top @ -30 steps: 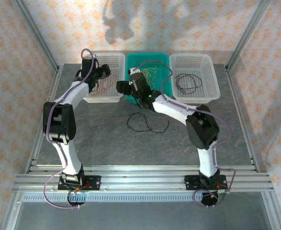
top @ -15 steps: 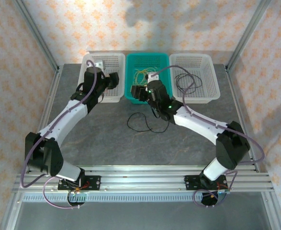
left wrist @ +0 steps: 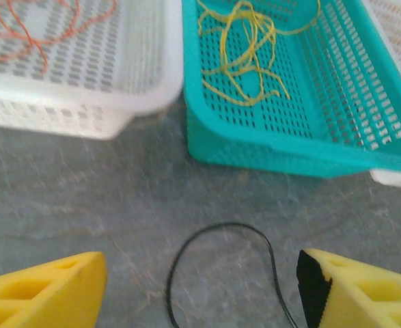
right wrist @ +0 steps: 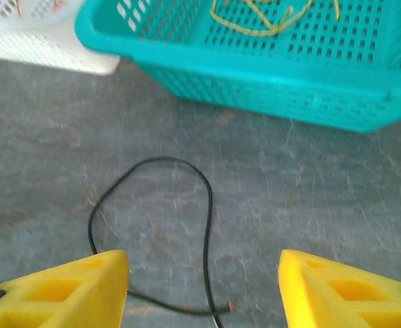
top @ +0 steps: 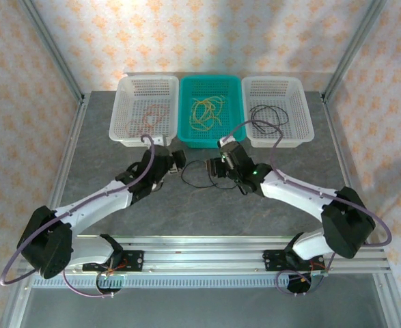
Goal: Untangle the cables
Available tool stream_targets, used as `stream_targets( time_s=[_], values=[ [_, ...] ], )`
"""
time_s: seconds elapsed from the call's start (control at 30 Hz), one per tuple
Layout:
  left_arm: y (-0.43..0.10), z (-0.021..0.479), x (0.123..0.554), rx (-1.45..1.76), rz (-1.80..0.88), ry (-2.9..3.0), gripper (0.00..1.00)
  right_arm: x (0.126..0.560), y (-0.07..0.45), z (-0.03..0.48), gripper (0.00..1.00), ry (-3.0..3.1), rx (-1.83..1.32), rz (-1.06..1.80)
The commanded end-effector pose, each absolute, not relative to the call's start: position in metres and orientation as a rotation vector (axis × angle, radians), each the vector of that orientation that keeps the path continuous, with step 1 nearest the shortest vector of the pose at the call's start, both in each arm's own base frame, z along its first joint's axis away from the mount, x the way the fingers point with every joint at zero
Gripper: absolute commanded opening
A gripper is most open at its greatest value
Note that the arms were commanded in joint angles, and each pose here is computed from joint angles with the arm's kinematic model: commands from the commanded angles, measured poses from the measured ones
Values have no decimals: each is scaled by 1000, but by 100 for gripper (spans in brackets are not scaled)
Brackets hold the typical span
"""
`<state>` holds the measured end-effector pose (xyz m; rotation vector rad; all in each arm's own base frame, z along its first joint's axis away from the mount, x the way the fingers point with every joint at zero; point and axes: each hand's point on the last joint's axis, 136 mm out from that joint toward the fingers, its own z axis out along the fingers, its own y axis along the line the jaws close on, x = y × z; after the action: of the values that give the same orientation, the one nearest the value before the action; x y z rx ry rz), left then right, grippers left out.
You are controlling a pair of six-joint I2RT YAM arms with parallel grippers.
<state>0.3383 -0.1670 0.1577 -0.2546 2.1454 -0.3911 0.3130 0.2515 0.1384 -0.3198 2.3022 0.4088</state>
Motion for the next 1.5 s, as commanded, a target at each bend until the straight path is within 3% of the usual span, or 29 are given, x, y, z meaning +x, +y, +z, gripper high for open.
stream_targets(
  time_s=[0.0, 0.2, 0.67, 0.87, 1.47],
  values=[
    [-164, 156, 331, -418, -434, 2074, 81, 296, 244, 119, 59, 2374, -410, 368],
    [-166, 129, 321, -487, -443, 2117, 97, 297, 250, 96, 59, 2416, -502, 299],
    [-155, 121, 315, -528, -495, 2091, 99, 331, 276, 71, 54, 2319, -304, 248],
    [-146, 124, 315, -553, -684, 2043, 99, 342, 275, 62, 51, 2284, -226, 199],
    [-143, 127, 318, -536, -743, 2019, 97, 345, 278, 23, 50, 2330, -283, 115]
  ],
)
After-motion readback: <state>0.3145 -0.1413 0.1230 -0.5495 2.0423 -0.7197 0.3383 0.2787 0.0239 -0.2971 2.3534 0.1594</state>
